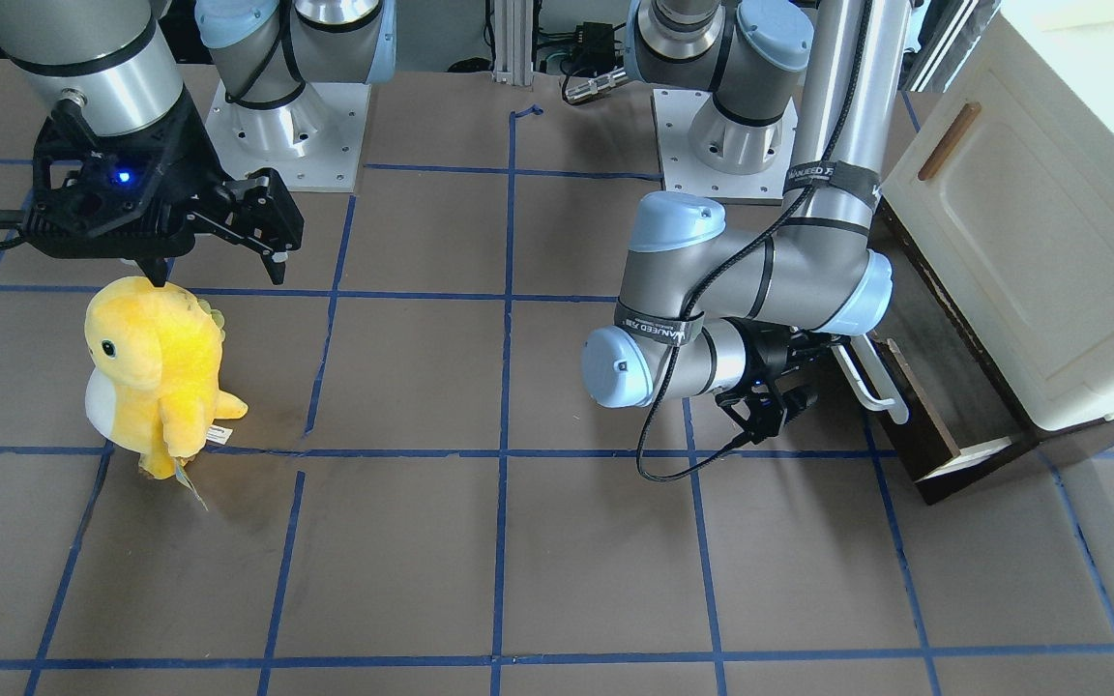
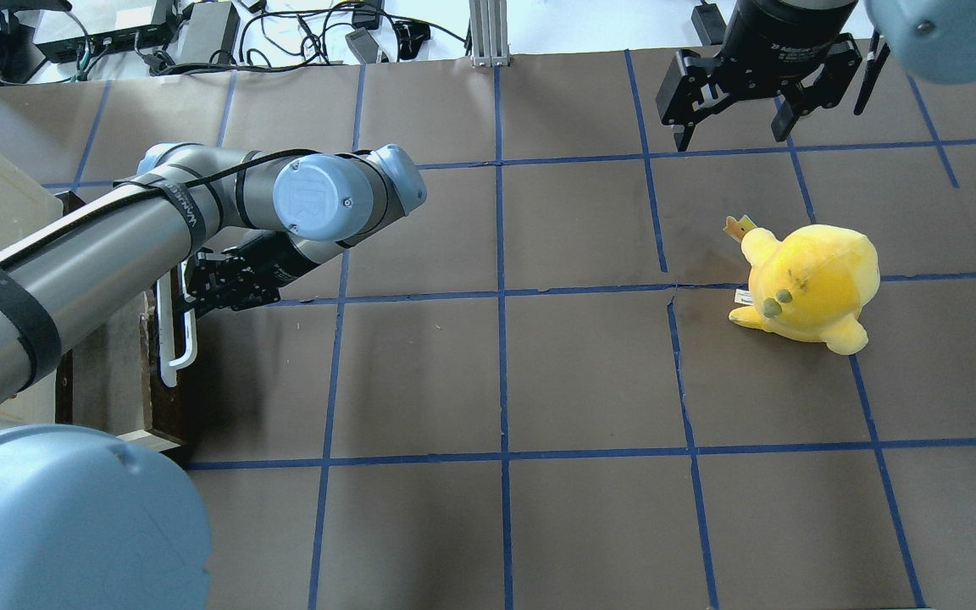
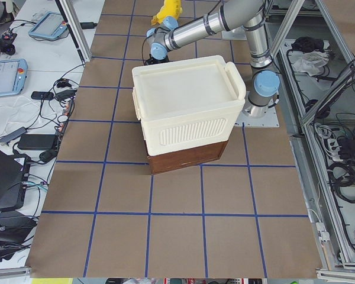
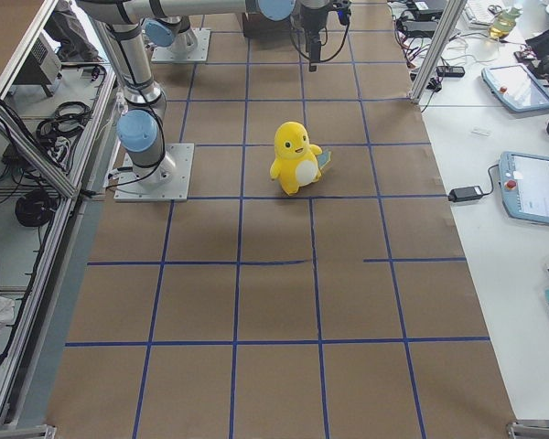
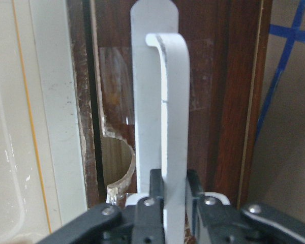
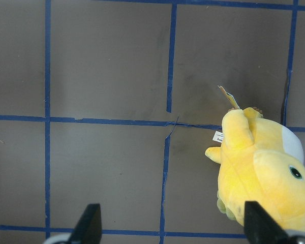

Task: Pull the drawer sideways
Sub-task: 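Pull the drawer out by its handle with the left gripper, away from the cabinet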

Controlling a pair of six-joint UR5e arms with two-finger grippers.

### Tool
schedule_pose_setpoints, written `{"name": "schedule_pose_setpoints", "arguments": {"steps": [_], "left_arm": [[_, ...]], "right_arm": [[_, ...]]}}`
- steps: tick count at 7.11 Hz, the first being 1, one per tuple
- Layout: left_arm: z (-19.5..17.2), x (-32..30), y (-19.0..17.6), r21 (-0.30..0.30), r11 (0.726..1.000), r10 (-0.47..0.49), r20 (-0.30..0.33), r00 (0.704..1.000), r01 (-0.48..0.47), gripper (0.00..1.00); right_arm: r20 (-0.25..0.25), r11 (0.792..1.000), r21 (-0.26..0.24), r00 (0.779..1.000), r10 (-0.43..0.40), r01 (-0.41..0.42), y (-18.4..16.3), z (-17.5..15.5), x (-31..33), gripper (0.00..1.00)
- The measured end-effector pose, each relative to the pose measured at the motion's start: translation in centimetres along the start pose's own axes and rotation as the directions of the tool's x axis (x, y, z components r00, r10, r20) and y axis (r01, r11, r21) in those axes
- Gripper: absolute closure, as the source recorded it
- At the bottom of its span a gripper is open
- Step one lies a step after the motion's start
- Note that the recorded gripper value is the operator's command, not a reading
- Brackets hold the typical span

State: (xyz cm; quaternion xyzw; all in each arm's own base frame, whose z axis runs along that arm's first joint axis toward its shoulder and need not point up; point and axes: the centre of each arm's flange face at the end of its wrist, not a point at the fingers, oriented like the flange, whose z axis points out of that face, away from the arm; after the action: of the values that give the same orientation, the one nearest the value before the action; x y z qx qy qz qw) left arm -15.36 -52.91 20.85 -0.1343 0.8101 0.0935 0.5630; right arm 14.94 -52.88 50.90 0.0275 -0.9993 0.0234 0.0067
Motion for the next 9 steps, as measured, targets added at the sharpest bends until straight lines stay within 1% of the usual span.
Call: {"name": "schedule_pose_setpoints", "arguments": {"steps": [3,4,5,6,7,8,9], "left_arm": [[-1.0,0.2,0.4,0.016,1.000,0.001,-0.007,1.000,-0.001,0.83],[-1.4,0.4,0.7,0.024,1.000,0.002,-0.008,1.000,-0.002,0.82],[-1.8,0.6,0.9,0.032,0.999,0.002,-0.011,1.000,-0.002,0.78],[-2.0,0.6,1.0,0.037,0.999,0.001,-0.013,1.000,-0.001,0.60],[-2.1,0.7,1.1,0.042,0.999,0.002,-0.012,1.000,-0.001,0.47],[-2.1,0.7,1.0,0.049,0.999,0.004,-0.008,1.000,-0.004,0.19],[-2.1,0.7,1.1,0.053,0.999,0.005,-0.006,1.000,-0.005,0.04]], "right_arm": [[0.000,1.000,0.000,1.000,0.000,0.000,0.0,0.0,0.0,0.00],[0.000,1.000,0.000,1.000,-0.001,0.001,0.0,0.0,0.0,0.00],[0.000,1.000,0.000,1.000,0.000,0.000,0.0,0.0,0.0,0.00],[0.000,1.000,0.000,1.000,0.000,0.000,0.0,0.0,0.0,0.00],[-0.001,1.000,0.000,1.000,0.000,0.000,0.0,0.0,0.0,0.00],[0.000,1.000,0.000,1.000,0.000,0.000,0.0,0.0,0.0,0.00],[0.000,1.000,0.000,1.000,0.000,0.000,0.0,0.0,0.0,0.00]]}}
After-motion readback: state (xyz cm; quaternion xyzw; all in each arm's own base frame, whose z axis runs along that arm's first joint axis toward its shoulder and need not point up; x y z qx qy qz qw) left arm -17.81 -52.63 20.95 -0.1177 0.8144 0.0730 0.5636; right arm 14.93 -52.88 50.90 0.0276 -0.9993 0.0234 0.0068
